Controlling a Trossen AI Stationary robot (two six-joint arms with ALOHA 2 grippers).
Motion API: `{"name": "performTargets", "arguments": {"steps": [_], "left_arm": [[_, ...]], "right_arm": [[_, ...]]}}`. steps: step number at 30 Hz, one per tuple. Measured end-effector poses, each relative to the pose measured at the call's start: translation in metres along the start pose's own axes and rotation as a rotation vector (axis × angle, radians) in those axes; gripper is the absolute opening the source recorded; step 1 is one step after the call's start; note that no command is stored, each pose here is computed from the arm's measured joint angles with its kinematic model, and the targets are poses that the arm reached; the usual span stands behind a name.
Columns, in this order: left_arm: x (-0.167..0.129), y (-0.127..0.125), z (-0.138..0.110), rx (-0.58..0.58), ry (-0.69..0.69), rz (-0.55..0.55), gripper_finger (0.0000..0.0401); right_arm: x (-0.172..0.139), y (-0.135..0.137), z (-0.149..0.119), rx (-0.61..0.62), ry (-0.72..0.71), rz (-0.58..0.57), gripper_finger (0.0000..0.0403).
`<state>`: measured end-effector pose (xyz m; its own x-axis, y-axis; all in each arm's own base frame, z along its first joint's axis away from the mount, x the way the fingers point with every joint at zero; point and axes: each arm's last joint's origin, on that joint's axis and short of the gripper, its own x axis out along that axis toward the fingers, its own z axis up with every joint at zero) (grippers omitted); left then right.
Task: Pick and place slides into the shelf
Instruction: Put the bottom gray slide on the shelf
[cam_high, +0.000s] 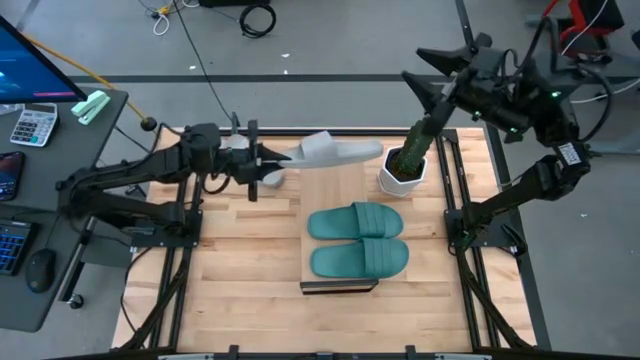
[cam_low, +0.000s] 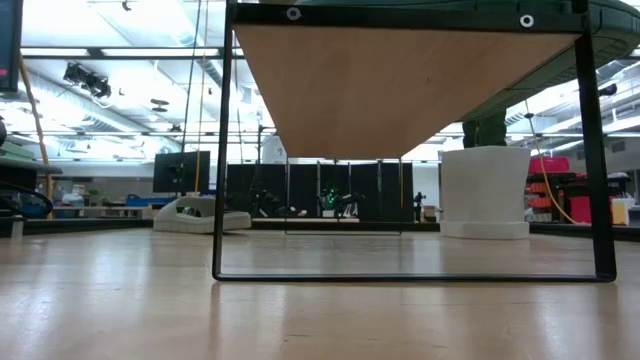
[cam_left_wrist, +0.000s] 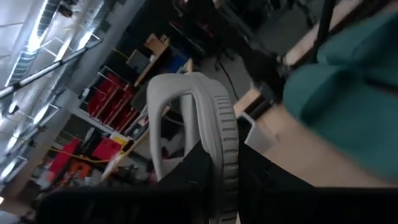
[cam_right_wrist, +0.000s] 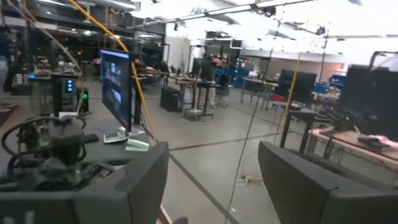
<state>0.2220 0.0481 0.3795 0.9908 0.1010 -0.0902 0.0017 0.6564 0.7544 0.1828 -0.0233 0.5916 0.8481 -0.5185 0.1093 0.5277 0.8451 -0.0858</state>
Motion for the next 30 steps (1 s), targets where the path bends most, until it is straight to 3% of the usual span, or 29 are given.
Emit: {"name": "performTargets", "arguments": {"steps": [9, 20, 25, 30], "left_arm": [[0.0, -0.037, -0.032, -0.026, 0.004, -0.049, 0.0044], [0.002, -0.065, -0.07, 0.116, 0.028, -0.009, 0.0044], [-0.001, -0.072, -0.089, 0.228, 0.044, 0.062, 0.0044], [-0.003, -0.075, -0.099, 0.195, 0.068, 0.07, 0.0044]], "right_arm": [[0.007, -0.007, -0.002, 0.05, 0.008, -0.052, 0.0249], [0.007, -0.009, -0.003, 0.16, 0.005, -0.063, 0.0239], [0.007, -0.009, -0.003, 0.186, 0.005, -0.063, 0.0235], [0.008, -0.009, -0.003, 0.185, 0.007, -0.063, 0.0232]]}}
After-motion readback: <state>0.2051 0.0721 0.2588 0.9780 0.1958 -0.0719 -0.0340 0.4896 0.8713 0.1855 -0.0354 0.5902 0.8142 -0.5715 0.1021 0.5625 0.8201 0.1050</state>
